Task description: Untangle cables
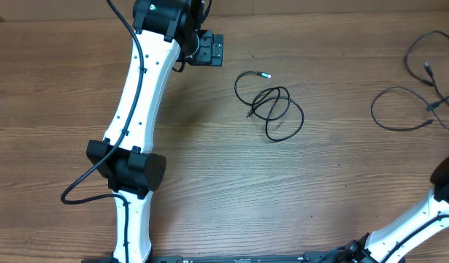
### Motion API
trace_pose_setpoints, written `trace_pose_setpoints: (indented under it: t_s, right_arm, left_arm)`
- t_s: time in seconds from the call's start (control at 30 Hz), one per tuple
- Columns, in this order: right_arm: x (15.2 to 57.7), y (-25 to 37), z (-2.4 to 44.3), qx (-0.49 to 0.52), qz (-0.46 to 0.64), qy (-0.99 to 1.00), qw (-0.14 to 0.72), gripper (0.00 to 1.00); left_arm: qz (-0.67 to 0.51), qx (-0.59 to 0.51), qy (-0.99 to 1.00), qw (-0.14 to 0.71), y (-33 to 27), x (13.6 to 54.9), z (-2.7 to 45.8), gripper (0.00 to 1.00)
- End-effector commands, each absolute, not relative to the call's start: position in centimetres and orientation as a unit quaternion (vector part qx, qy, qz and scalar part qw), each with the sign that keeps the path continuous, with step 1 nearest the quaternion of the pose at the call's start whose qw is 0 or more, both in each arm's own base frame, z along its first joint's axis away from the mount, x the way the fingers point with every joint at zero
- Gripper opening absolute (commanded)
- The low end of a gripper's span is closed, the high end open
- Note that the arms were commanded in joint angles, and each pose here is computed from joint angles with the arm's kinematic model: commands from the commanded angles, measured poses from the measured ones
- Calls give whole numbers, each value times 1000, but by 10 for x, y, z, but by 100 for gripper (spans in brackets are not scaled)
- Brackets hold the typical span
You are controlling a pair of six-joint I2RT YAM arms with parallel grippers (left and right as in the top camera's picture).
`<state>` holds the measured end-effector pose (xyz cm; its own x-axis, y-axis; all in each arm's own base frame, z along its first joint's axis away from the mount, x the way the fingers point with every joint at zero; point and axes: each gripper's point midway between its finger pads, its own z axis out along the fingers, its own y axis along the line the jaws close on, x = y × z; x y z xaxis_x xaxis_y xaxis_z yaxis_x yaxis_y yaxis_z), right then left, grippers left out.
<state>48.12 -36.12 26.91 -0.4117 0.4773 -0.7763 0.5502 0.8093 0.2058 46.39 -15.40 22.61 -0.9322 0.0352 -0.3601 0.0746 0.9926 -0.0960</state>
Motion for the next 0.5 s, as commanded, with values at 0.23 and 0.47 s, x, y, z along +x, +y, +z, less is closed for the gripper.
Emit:
trace_pose_setpoints:
  t_s: [0.23,0.47]
  right_arm:
    - [516,-160,258,154,253,884,362,100]
    - [509,-32,236,87,299,917,249,100]
  left_arm:
    - [-50,18,982,180,-152,464,225,99]
    - [-50,19,982,180,-152,464,225,100]
